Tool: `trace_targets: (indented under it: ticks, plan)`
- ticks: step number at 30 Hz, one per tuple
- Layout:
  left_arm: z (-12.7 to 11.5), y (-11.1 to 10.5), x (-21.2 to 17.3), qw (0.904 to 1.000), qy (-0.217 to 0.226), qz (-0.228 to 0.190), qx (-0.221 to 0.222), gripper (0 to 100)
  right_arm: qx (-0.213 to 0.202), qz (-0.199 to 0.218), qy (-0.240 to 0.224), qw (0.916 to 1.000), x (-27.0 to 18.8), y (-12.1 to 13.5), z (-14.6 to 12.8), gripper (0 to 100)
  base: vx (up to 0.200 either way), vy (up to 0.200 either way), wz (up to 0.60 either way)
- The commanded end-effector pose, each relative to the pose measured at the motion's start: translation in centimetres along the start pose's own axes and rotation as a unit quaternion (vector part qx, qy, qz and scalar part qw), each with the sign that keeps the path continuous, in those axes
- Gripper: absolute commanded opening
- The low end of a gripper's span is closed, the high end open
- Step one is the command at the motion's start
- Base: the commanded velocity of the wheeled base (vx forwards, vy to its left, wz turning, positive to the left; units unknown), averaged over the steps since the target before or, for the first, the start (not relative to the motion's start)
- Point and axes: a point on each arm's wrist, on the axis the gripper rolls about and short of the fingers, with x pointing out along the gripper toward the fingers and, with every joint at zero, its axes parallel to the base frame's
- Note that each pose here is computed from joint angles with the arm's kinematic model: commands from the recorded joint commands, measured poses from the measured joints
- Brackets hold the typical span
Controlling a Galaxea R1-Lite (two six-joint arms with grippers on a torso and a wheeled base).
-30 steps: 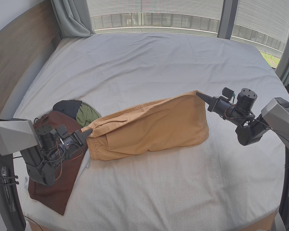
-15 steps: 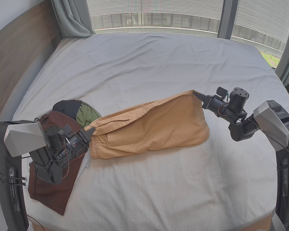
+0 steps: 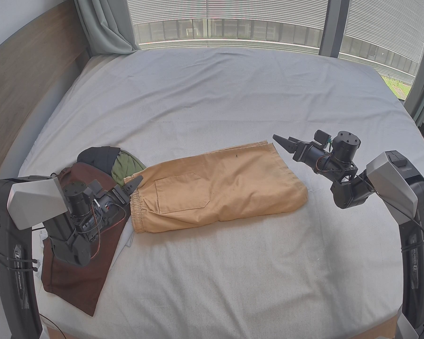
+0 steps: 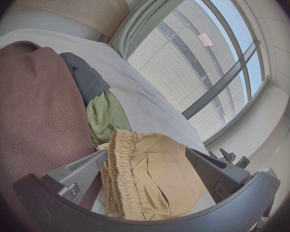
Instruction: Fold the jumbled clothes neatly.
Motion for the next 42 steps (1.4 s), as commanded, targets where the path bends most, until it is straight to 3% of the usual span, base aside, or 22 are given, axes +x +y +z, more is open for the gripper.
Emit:
trace_targets:
  ticks: [1,17,24,29,34,42]
  plan:
    - [0.5,-0.4,-0.1,1.0000,-0.007,-0.004,0.002,100,0.004,-0.001,0.007,1.0000,-0.3,0.3,-0.3,100,0.000,0.000,0.00]
    - [1.1,-1.9,-1.1,0.9998,-0.003,-0.017,0.002,100,0.034,-0.012,0.056,0.9978,-4.7,3.5,-0.9,100,0.000,0.000,0.00]
    - [0.7,-2.4,-1.6,0.9995,0.014,-0.027,0.002,100,0.043,-0.016,0.070,0.9964,-7.7,4.6,-3.4,100,0.000,0.000,0.00]
    - [0.6,-2.7,-1.7,0.9993,0.019,-0.033,0.002,100,0.078,-0.009,0.055,0.9954,-9.5,5.5,-4.4,100,0.000,0.000,0.00]
    - [0.6,-3.2,-2.0,0.9991,0.020,-0.036,0.003,100,0.096,-0.023,0.075,0.9923,-10.7,5.8,-5.4,100,0.000,0.000,0.00]
    - [0.5,-4.2,-2.5,0.9983,0.029,-0.049,0.009,100,0.095,-0.016,0.075,0.9925,-11.2,7.3,-4.6,100,0.000,0.000,0.00]
